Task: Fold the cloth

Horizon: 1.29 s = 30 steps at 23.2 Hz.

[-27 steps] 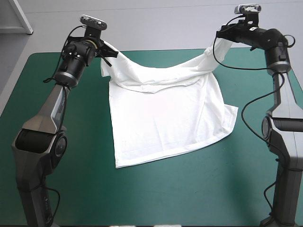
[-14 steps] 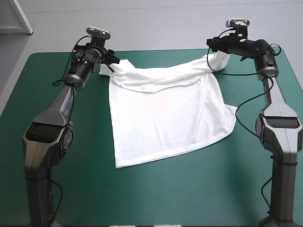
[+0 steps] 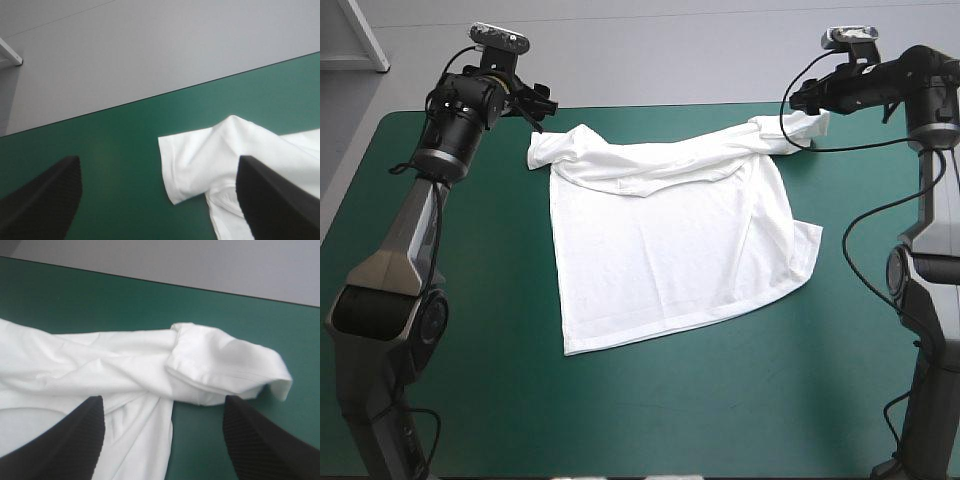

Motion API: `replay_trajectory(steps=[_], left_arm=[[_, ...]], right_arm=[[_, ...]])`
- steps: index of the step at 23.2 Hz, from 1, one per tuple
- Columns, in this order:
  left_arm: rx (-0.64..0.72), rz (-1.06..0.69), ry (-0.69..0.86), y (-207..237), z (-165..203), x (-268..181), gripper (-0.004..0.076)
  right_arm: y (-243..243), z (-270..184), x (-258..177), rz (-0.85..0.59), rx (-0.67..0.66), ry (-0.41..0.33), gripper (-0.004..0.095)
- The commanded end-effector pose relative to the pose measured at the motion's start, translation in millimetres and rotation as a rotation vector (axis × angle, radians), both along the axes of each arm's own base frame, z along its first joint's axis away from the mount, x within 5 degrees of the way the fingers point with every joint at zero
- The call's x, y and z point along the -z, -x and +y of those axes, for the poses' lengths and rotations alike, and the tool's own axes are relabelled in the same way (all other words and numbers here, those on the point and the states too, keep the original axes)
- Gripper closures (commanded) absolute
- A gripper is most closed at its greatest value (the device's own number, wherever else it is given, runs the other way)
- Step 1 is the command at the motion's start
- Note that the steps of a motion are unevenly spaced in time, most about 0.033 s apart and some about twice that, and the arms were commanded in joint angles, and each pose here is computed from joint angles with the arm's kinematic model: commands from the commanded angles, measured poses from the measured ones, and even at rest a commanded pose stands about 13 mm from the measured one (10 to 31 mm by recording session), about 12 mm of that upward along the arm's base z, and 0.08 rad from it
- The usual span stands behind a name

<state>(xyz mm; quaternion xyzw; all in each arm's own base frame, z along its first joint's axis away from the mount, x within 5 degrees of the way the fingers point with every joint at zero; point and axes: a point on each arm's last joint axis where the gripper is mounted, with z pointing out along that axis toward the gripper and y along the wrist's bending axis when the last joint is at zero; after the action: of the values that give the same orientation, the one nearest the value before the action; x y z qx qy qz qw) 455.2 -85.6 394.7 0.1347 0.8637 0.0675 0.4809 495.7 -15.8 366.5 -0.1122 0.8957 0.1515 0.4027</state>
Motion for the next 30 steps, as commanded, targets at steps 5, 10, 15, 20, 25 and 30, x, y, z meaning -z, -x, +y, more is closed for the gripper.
replay_trajectory(steps=[5, 10, 15, 20, 25, 30], left_arm=[[0.067, 0.025, 0.058, 80.4, -8.3, -77.0, 0.0159], [0.139, 0.259, 0.022, 105.0, -22.3, -65.8, 0.0165], [0.24, 0.389, 0.146, 110.5, -38.9, -41.5, 0.0164], [0.21, 0.679, 0.146, 143.1, -36.9, 34.2, 0.0165], [0.096, 0.737, 0.237, 198.7, -18.7, 100.0, 0.0165], [0.13, 0.749, 0.323, 223.8, -36.6, 139.3, 0.0165]], right_arm=[[75.8, -3.4, -101.2, -0.134, 0.121, 0.0, 0.0306], [117.0, 1.2, -88.0, -0.008, 0.107, 0.018, 0.0309], [148.9, 1.9, -47.6, 0.158, 0.099, 0.065, 0.0309], [173.2, 3.7, -7.5, 0.295, 0.097, 0.07, 0.0309], [171.4, 3.5, -8.7, 0.273, 0.106, 0.064, 0.0309], [167.3, 6.0, -10.1, 0.242, 0.11, 0.02, 0.0309]])
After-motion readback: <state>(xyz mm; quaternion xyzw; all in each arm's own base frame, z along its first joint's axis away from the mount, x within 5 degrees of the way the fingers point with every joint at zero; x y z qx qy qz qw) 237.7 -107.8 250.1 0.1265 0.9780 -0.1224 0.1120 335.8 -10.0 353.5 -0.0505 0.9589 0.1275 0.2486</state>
